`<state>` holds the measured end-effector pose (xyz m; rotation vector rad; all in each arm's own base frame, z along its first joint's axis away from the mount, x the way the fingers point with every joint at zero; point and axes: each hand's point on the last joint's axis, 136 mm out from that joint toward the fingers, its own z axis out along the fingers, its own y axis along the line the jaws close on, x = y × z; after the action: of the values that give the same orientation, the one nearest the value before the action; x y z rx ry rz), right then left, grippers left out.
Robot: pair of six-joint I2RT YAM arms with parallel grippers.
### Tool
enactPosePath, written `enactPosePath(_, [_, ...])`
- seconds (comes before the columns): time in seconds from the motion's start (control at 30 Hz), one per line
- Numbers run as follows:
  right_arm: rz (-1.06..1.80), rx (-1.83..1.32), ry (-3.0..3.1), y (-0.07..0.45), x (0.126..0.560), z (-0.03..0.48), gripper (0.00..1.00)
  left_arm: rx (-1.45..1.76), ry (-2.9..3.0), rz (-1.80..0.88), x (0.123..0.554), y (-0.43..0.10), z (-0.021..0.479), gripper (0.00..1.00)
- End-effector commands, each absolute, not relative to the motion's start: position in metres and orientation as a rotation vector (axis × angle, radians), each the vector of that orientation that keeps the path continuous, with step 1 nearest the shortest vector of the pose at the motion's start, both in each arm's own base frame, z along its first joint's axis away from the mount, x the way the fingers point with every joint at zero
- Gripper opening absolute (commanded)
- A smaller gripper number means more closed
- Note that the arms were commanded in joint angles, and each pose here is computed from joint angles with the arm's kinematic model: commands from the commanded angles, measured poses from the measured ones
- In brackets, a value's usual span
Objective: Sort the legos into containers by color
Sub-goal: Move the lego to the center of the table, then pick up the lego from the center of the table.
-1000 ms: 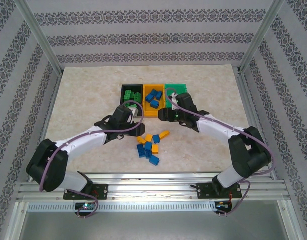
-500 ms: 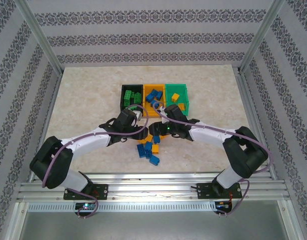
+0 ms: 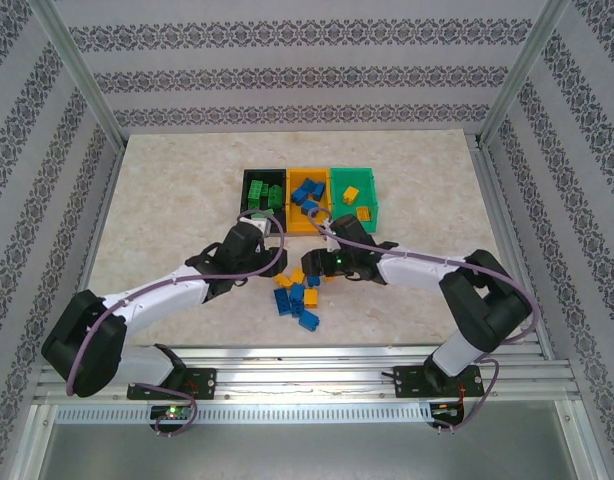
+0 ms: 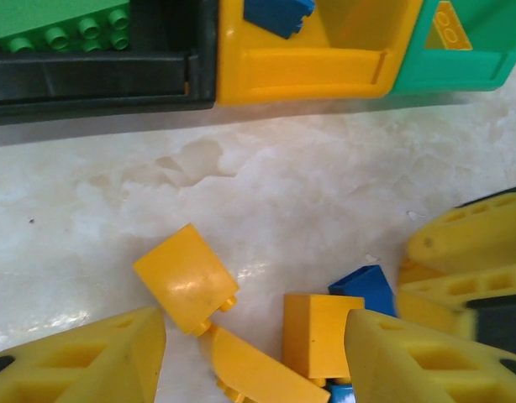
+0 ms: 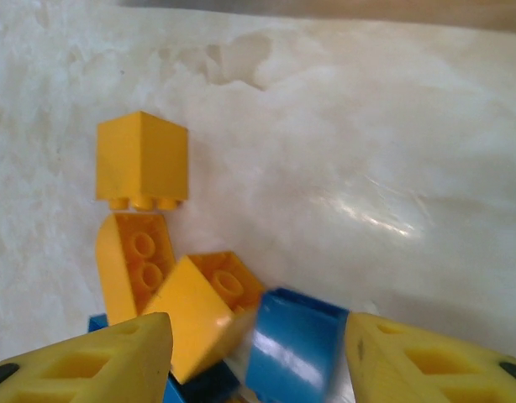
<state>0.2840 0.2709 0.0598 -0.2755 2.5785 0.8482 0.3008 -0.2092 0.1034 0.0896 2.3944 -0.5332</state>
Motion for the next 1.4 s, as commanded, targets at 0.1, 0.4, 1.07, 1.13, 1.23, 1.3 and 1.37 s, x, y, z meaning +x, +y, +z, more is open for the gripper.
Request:
enactPosePath(0.1, [0.718, -0.178, 2.612, 0.228, 0.278, 0.067, 0.58, 0.067, 2.356, -0.531, 0.309, -0.211, 0.109, 0.58])
enactPosePath(0.4, [0.595, 0.013, 2.602, 0.168, 0.270, 0.083, 0.59, -0.036, 2.368, -0.574, 0.322, -0.205, 0.103, 0.59])
enactPosePath(1.07, [0.517, 0.085, 2.722, 0.200, 0.276, 0.031, 0.63, -0.193, 2.374, -0.699, 0.321, -0.186, 0.088, 0.59])
enactPosePath(1.13, [0.508, 0.093, 2.726, 0.202, 0.281, 0.022, 0.63, -0.201, 2.366, -0.696, 0.319, -0.183, 0.088, 0.59])
enactPosePath(1.23, [0.508, 0.084, 2.723, 0.208, 0.289, 0.017, 0.63, -0.201, 2.366, -0.704, 0.317, -0.183, 0.090, 0.59])
enactPosePath(1.3, [0.484, 0.056, 2.727, 0.210, 0.294, 0.016, 0.62, -0.206, 2.360, -0.714, 0.316, -0.184, 0.090, 0.59])
enactPosePath(1.37, [0.458, 0.029, 2.728, 0.211, 0.299, 0.016, 0.58, -0.199, 2.366, -0.715, 0.316, -0.185, 0.090, 0.59])
